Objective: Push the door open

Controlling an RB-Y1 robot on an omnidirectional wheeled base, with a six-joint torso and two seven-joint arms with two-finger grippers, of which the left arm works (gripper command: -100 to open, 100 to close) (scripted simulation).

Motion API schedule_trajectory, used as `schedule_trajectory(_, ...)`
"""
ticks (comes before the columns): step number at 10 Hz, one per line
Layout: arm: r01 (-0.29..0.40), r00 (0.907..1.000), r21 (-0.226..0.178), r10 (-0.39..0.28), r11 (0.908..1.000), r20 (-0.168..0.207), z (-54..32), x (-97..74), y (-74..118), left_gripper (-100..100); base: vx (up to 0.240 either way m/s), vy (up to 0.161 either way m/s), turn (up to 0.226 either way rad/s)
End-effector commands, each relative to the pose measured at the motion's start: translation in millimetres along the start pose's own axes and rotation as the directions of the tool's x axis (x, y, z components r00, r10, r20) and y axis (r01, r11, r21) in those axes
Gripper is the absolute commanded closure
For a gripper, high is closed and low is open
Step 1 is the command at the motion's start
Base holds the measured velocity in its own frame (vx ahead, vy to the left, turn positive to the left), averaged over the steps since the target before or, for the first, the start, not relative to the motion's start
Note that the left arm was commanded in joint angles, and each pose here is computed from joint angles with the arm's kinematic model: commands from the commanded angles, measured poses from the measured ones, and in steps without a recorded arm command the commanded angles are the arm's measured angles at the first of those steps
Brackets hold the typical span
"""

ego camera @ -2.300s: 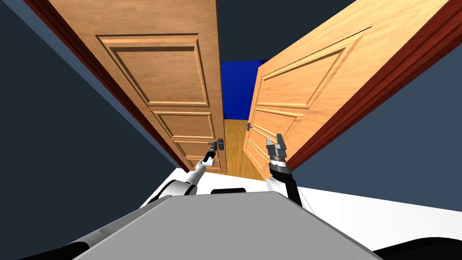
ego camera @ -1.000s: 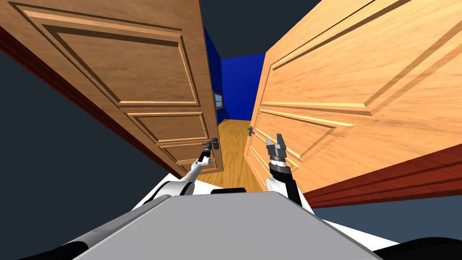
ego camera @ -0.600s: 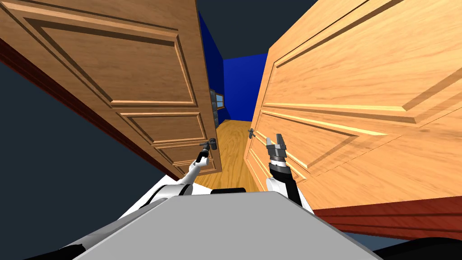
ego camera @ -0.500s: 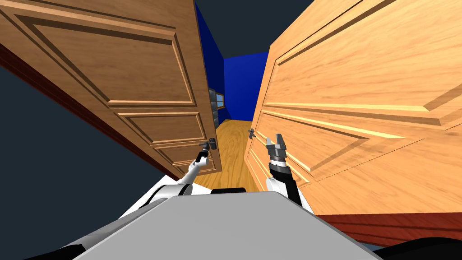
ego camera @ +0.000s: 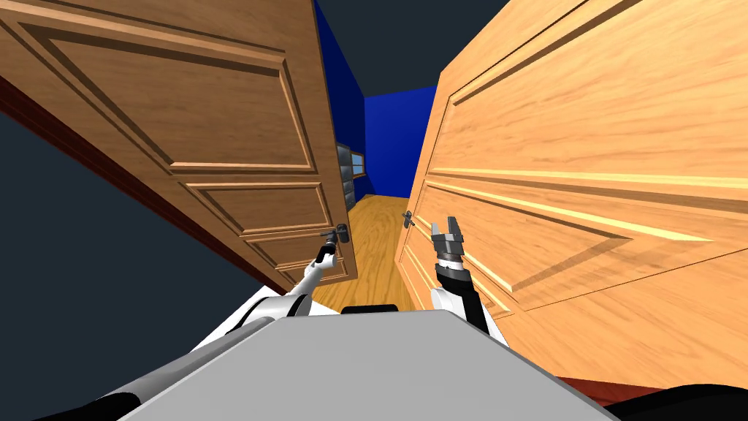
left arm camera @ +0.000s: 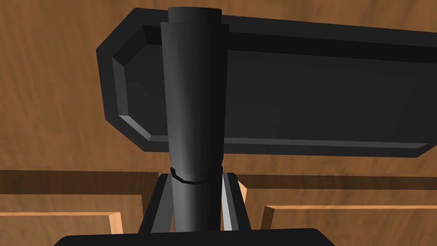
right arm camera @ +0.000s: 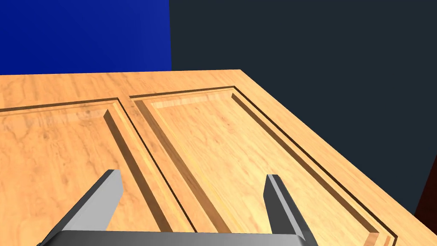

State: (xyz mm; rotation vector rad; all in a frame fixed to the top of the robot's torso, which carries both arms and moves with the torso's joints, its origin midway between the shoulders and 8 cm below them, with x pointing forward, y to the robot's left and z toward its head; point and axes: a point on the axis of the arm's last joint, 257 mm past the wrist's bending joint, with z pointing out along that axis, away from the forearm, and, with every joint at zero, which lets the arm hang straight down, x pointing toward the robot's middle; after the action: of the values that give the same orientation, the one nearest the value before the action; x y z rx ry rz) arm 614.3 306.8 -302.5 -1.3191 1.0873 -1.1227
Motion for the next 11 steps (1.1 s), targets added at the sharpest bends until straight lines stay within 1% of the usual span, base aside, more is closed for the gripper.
schedule_trajectory(1, -0.003, 0.9997, 0.019, 0.002, 0.9998, 0.023, 4.0, -14.6, -8.3, 100, 0.142, -0.107, 0.082)
schedule_trajectory(2, -0.002, 0.9995, 0.02, 0.001, 0.9998, 0.032, 4.0, -19.1, -8.5, 100, 0.166, -0.111, 0.072)
schedule_trajectory(3, -0.002, 0.9995, 0.02, 0.001, 0.9998, 0.032, 4.0, -19.1, -8.5, 100, 0.119, -0.065, 0.036)
schedule_trajectory(4, -0.001, 0.999, 0.02, 0.0, 0.9998, 0.045, 4.0, -25.8, -8.7, 100, 0.112, -0.079, 0.047)
schedule_trajectory(5, -0.001, 0.9988, 0.02, 0.0, 0.9998, 0.048, 4.0, -27.4, -8.8, 100, 0.167, -0.063, 0.045)
schedule_trajectory(6, 0.0, 0.999, 0.012, 0.0, 0.9999, 0.046, 2.4, -25.6, -5.0, 100, 0.079, -0.017, 0.024)
schedule_trajectory(8, -0.005, 0.9987, 0.016, 0.004, 0.9999, 0.05, 3.4, -25.1, -6.7, 100, 0.15, 0.026, 0.116)
schedule_trajectory(11, -0.012, 0.9985, 0.02, 0.01, 0.9997, 0.054, 4.7, -21.9, -8.3, 100, 0.204, 0.041, 0.118)
